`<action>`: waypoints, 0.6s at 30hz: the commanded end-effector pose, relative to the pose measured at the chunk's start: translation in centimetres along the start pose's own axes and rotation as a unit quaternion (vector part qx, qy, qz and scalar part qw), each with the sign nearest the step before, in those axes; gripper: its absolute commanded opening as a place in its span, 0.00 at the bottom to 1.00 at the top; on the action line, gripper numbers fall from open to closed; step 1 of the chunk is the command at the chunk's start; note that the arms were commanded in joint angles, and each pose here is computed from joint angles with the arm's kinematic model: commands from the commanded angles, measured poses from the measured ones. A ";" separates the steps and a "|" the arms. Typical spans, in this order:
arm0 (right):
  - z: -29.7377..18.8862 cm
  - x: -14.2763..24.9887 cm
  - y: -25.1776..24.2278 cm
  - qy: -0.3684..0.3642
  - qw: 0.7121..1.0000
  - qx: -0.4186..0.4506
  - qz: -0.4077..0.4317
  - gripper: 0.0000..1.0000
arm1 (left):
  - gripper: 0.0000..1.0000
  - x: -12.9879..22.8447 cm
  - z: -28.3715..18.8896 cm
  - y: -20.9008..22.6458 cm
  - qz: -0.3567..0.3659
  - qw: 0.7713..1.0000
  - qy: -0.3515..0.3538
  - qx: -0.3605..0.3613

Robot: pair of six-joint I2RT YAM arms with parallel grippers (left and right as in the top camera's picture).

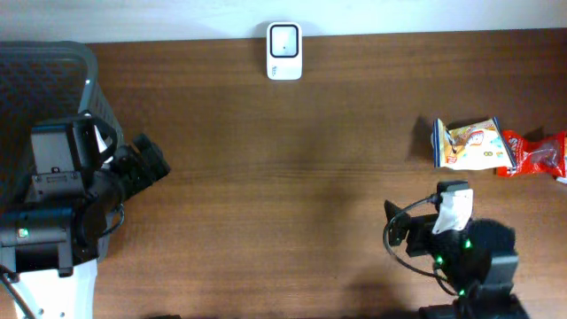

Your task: Scan the item barcode

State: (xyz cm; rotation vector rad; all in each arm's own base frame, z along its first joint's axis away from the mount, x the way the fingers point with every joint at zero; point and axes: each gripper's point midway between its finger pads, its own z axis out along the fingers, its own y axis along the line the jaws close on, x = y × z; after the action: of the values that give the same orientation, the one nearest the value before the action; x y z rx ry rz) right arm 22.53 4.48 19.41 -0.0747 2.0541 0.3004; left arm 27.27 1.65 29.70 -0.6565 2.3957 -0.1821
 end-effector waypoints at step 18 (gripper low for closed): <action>2.0 0.8 -1.9 -0.225 0.973 0.013 -0.058 0.99 | 0.99 -0.5 -0.5 0.1 -0.006 1.000 -0.012 -0.001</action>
State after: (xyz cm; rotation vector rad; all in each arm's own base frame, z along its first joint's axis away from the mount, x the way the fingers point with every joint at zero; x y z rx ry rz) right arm 24.01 3.78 17.68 -0.1183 1.6105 0.2309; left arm 27.28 1.65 29.70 -0.6564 2.3954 -0.1822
